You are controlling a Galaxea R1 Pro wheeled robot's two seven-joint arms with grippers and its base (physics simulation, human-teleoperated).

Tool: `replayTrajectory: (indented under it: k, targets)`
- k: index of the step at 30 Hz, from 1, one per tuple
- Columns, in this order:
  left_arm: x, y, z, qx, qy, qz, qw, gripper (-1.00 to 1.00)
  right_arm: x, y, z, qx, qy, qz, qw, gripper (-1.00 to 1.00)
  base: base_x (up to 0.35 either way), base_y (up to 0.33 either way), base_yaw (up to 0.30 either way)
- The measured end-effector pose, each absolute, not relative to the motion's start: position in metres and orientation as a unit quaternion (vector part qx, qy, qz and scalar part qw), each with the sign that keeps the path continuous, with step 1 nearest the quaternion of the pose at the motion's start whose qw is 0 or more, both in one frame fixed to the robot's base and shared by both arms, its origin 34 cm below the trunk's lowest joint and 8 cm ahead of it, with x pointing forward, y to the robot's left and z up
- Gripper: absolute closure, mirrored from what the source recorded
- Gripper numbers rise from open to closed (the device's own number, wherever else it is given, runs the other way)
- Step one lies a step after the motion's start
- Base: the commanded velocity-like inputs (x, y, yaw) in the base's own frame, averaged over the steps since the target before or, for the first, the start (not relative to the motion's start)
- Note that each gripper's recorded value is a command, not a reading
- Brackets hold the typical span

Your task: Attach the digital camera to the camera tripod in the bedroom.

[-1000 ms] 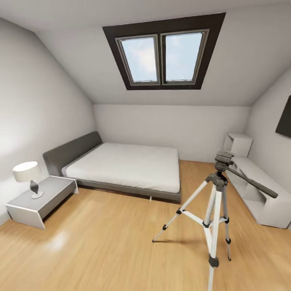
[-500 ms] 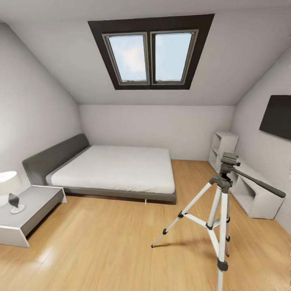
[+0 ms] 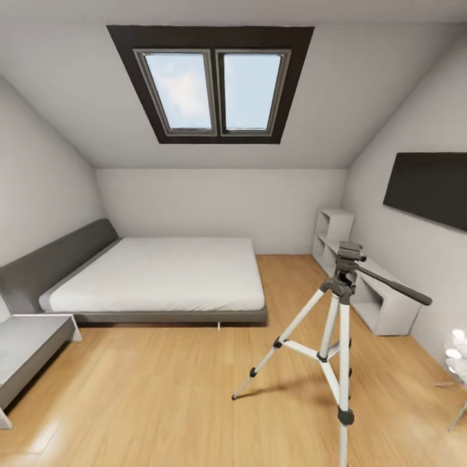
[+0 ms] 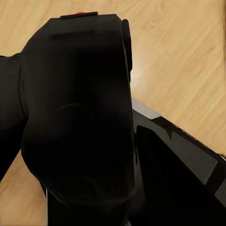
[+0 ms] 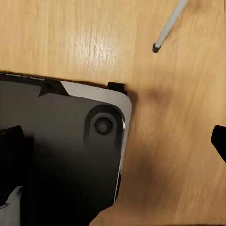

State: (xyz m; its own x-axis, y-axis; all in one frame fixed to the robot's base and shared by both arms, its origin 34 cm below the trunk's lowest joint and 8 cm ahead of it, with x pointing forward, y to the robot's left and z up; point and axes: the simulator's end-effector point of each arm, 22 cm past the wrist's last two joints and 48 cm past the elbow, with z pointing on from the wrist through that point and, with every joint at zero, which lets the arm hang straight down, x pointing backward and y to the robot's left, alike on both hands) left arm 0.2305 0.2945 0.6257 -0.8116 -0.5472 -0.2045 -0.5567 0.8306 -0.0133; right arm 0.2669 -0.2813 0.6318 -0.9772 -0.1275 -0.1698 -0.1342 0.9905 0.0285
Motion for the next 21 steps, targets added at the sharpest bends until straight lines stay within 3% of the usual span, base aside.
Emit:
replayTrajectory:
  k: [21]
  targets:
    - [0.231, 0.2945, 0.6259, -0.29, 0.951, 0.023, 0.101, 1.0, 0.2673, -0.2813, 0.632, -0.065, 0.994, 0.02, 0.085, -1.0, 0.0, 0.0, -0.264]
